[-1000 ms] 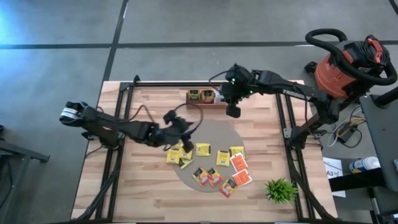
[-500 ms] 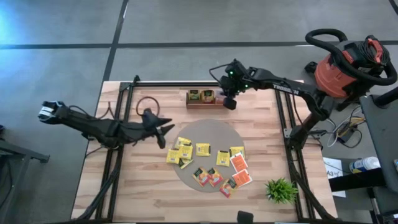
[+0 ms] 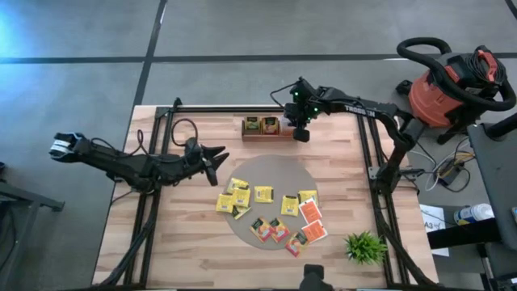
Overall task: Pick & Place Tea
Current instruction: Put the top left white tea bag into the right compartment of the wooden organizer
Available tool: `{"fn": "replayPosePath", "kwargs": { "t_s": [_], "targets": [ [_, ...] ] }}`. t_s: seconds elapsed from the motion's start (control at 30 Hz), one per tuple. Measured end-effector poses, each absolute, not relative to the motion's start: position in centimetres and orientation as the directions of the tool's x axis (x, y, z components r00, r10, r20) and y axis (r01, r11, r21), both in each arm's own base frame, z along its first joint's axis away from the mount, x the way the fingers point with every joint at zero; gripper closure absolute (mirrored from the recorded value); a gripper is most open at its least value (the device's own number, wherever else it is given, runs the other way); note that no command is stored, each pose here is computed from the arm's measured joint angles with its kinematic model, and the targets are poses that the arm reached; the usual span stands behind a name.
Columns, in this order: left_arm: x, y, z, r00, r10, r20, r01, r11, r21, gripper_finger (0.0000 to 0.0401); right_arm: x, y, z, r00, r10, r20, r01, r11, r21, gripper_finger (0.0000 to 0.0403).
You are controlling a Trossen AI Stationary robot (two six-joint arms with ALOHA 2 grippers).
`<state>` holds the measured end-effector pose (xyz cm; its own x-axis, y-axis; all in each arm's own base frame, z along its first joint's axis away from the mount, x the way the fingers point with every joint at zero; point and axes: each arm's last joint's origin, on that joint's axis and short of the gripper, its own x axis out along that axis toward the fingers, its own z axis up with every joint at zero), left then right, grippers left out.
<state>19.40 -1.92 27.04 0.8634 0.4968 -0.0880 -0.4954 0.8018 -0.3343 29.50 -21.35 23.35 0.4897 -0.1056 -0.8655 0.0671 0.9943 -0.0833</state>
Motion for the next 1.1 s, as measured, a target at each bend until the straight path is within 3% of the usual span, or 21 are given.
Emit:
{"fn": "replayPosePath", "kwargs": {
  "t_s": [0.33, 1.1],
  "targets": [
    [21.6, -2.1, 26.1, 0.814, 0.567, -0.126, -0.577, 0.765, -0.286, 0.0268, 28.2, -23.1, 21.7, 0.518, -0.032, -0.855, 0.074, 0.997, 0.008, 0.0394],
    [22.8, -1.2, 26.0, 0.742, 0.659, -0.119, -0.661, 0.691, -0.294, 0.0268, 29.0, -24.3, 19.0, 0.503, -0.031, -0.864, 0.041, 0.999, -0.012, 0.0392]
  ]
}}
